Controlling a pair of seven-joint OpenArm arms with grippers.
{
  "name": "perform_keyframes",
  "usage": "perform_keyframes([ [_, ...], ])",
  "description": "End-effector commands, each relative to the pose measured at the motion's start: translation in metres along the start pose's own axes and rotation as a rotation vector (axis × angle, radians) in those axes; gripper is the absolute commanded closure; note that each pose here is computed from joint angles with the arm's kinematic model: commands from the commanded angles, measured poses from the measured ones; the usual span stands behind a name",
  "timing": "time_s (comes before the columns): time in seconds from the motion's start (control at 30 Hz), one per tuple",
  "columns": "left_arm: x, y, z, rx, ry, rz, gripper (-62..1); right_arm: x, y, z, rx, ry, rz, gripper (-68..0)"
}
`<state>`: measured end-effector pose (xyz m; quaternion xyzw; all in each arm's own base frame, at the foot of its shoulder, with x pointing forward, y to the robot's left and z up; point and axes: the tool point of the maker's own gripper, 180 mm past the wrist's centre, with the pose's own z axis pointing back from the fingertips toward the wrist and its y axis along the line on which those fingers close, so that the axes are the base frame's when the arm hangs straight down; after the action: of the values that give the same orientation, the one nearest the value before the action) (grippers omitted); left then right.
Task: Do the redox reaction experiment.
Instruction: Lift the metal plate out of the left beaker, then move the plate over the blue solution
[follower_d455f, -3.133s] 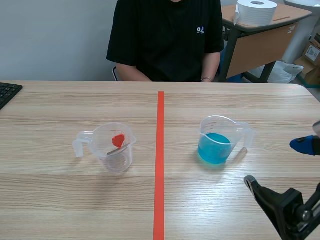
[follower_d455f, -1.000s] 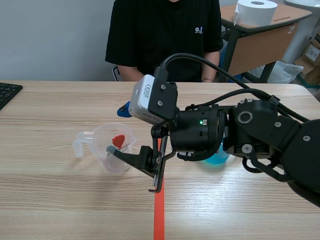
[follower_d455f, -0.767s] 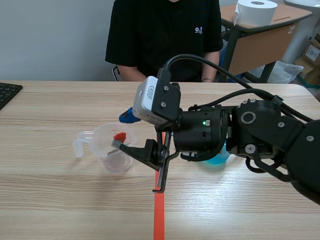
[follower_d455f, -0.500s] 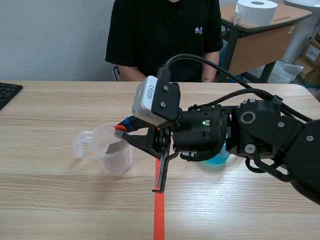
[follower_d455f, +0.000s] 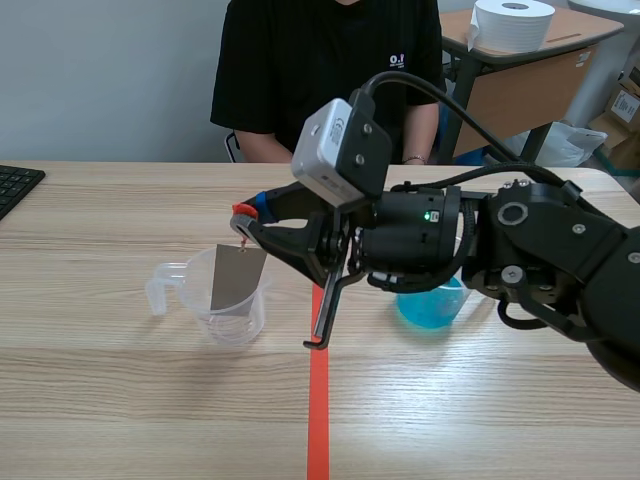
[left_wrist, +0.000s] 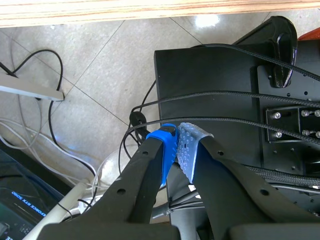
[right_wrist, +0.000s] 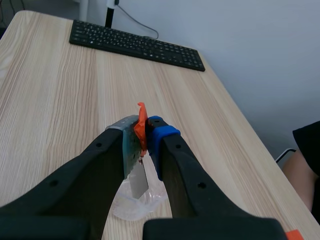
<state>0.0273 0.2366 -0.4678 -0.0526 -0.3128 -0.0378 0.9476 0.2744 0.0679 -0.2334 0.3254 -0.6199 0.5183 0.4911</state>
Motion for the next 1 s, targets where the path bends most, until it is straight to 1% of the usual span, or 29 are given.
perform_keyframes([
  [0.0,0.003,-0.001,0.002,0.000,-0.016,0.010,-4.9,0.019,-0.013,0.000,-0.024,-0.051,0.019,-1.3],
  [0.1,0.003,-0.001,0.002,0.001,-0.016,0.009,-4.9,0.031,-0.016,-0.002,-0.026,-0.068,0.005,-1.3],
  [0.2,0.003,-0.001,0.002,0.001,-0.016,0.009,-4.9,0.041,-0.020,-0.004,-0.038,-0.071,0.002,-1.3],
  [0.4,0.003,0.000,0.002,0.007,-0.015,0.007,-4.9,0.063,-0.027,-0.006,-0.059,-0.067,-0.005,-1.3],
  [0.57,0.002,0.002,0.002,0.015,-0.009,0.005,-4.9,0.082,-0.036,-0.004,-0.080,-0.062,-0.025,-1.3],
  [0.63,0.002,0.002,0.002,0.015,-0.009,0.005,-4.9,0.089,-0.039,-0.002,-0.083,-0.055,-0.031,-1.3],
  [0.73,0.002,0.002,0.002,0.015,-0.009,0.005,-4.9,0.096,-0.049,0.004,-0.108,-0.033,-0.038,-1.3],
  [0.9,0.002,0.002,0.002,0.015,-0.009,0.005,-4.9,0.104,-0.063,0.020,-0.126,-0.011,-0.048,-1.3],
  [0.97,0.002,0.002,0.002,0.015,-0.010,0.005,-4.9,0.105,-0.070,0.028,-0.146,0.008,-0.050,-1.3],
])
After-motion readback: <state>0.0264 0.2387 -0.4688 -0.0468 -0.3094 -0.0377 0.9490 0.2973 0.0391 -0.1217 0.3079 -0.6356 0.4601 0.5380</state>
